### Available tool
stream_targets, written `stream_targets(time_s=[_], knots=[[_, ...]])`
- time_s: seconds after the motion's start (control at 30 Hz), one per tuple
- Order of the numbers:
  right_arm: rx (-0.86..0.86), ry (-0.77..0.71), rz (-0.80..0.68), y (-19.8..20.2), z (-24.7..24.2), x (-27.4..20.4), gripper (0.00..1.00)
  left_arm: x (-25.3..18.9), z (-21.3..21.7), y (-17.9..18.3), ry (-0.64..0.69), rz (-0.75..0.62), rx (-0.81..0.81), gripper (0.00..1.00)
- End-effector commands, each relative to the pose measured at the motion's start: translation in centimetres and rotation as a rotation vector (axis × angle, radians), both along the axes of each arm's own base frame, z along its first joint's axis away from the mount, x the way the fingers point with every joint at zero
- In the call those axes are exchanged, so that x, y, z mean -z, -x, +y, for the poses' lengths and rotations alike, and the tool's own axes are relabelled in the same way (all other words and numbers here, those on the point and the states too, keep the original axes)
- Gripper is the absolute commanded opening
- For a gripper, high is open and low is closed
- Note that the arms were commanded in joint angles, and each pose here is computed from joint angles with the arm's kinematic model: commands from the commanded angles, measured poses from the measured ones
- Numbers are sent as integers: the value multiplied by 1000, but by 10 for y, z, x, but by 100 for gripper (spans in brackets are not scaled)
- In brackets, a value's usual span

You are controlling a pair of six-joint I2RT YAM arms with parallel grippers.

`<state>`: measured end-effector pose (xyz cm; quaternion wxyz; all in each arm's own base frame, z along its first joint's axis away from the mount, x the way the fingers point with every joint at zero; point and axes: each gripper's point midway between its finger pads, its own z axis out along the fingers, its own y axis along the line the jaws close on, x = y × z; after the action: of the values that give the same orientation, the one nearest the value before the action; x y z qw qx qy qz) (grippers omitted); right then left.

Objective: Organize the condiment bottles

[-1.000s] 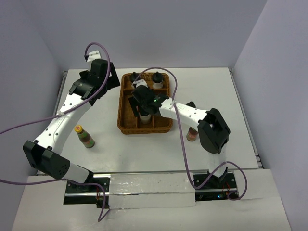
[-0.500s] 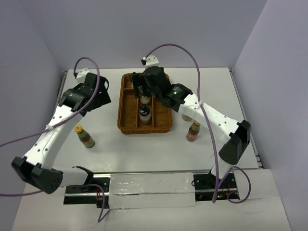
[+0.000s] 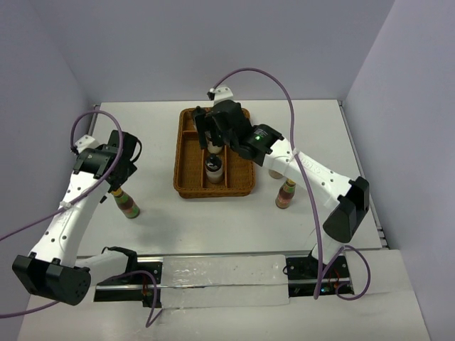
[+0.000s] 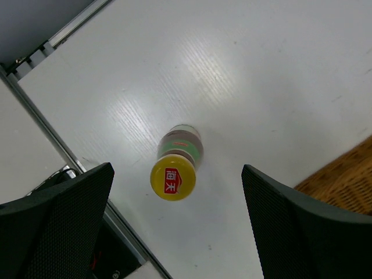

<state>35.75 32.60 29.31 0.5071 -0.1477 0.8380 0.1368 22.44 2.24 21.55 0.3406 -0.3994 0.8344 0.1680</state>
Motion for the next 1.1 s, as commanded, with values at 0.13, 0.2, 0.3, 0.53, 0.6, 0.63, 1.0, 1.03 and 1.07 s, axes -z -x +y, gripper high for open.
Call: stream_targets(time_s=[0.13, 0.2, 0.3, 0.53, 0.6, 0.63, 1.0, 1.03, 1.07], knots=[[-13, -4, -11, 5, -3, -5, 99, 25, -3, 4, 64, 33, -14, 99], [-17, -5, -10, 5, -1, -5, 99, 29, -4, 5, 69, 39, -19, 99], [-18, -5, -7, 4, 0, -3, 99, 39, -4, 9, 72, 58, -25, 97], [-25, -6, 6, 3, 4, -1, 99, 44, -5, 8, 87, 19, -16, 82], [-29, -10, 9, 3, 6, -1, 99, 42, -5, 5, 80, 9, -12, 80], [-32, -11, 10, 3, 7, -1, 99, 42, -4, 4, 72, 10, -10, 77], [-38, 2, 30, 4, 9, 8, 99, 42, 0, -6, 30, 10, 5, 72], [-39, 3, 33, 3, 10, 10, 99, 42, 1, -6, 23, 10, 4, 72], [-40, 4, 37, 3, 10, 11, 99, 41, 2, -7, 17, 10, 3, 71]])
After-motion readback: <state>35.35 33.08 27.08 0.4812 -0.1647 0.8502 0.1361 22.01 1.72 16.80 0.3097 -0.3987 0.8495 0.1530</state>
